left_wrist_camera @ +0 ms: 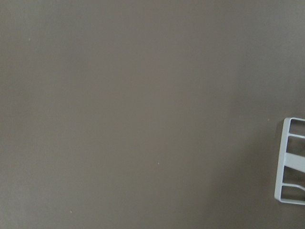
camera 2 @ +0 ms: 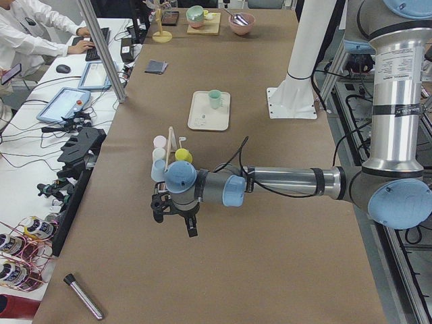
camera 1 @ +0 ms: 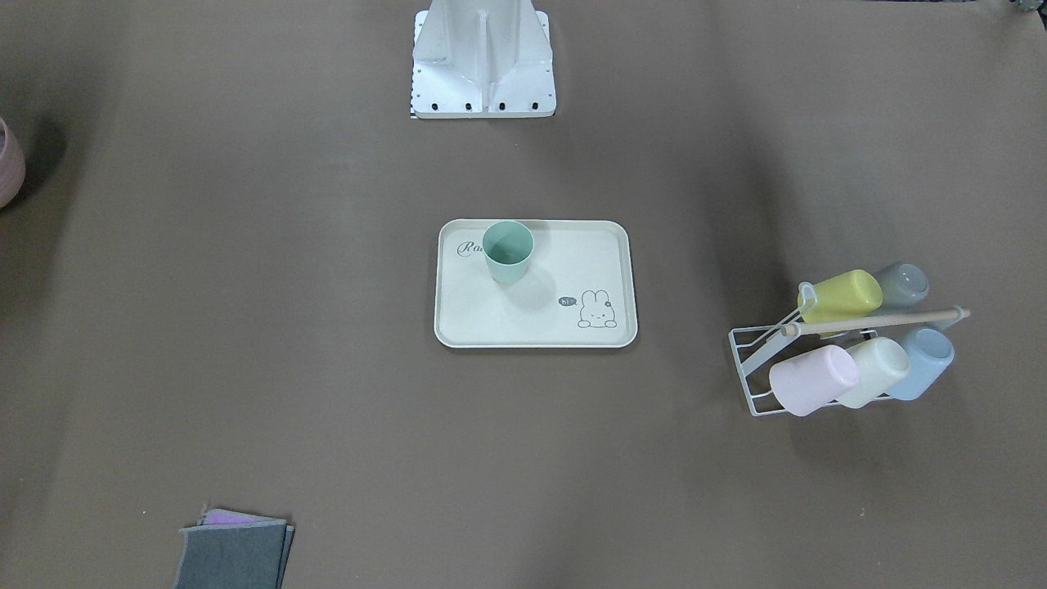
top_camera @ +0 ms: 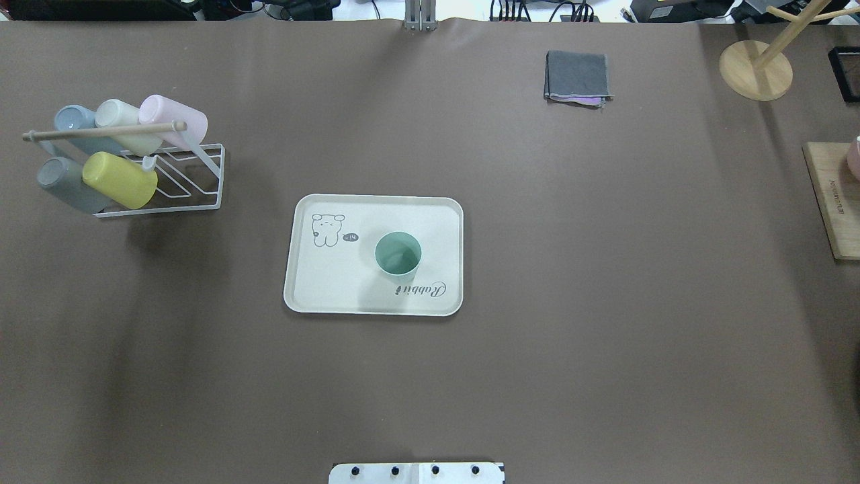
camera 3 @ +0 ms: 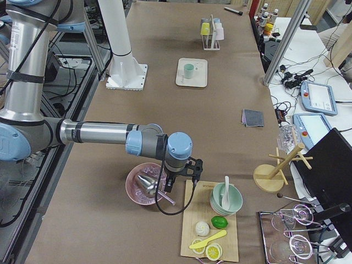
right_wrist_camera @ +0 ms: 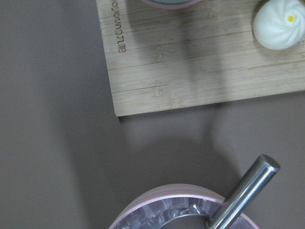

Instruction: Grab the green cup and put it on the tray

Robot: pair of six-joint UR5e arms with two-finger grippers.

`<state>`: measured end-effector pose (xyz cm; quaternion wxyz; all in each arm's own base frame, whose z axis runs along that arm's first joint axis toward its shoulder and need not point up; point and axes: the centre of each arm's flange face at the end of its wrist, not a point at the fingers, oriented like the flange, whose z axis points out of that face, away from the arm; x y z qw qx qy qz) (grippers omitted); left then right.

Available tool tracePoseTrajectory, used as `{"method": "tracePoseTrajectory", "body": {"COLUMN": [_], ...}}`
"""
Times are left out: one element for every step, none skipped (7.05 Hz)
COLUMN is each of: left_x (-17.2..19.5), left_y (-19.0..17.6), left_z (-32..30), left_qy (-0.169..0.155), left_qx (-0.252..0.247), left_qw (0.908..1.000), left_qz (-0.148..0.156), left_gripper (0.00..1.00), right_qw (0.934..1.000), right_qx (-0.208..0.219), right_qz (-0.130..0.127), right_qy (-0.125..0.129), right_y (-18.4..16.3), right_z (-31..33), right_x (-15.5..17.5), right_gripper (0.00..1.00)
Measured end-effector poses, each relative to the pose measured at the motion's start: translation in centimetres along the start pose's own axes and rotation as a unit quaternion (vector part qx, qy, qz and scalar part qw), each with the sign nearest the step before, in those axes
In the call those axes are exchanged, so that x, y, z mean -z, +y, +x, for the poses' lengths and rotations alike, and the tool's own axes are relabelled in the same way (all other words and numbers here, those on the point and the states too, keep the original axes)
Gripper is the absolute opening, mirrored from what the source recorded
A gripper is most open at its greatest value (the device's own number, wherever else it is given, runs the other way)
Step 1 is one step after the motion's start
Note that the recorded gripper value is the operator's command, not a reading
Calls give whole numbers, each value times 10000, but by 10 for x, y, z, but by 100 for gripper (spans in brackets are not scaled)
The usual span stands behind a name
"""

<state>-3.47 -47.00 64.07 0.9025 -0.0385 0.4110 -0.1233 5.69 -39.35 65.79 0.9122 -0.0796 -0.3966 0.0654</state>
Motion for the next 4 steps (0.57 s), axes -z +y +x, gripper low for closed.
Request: {"method": "tracePoseTrajectory", "body": {"left_x": [4,8,11,12], "left_y": [6,8,8,8], "left_z": [-4,-7,-10,-15], "left_qy": [11,22,24,18], "left_qx": [24,37,-8,-79], "left_qw": [10000,10000,10000,9999], "left_qz": [30,67,84,93], "left_gripper": [98,98,98,98], "right_qw": [10000,10000,10000,10000], "right_qx": [3,11,15,19], "right_qz": [3,10,15,19], "right_qy": [1,4,6,6], "right_y": [0,-1,-1,-2], "right_z": [0,-1,-1,-1], "right_x": [0,1,1,1], "right_gripper": [100,100,100,100]}}
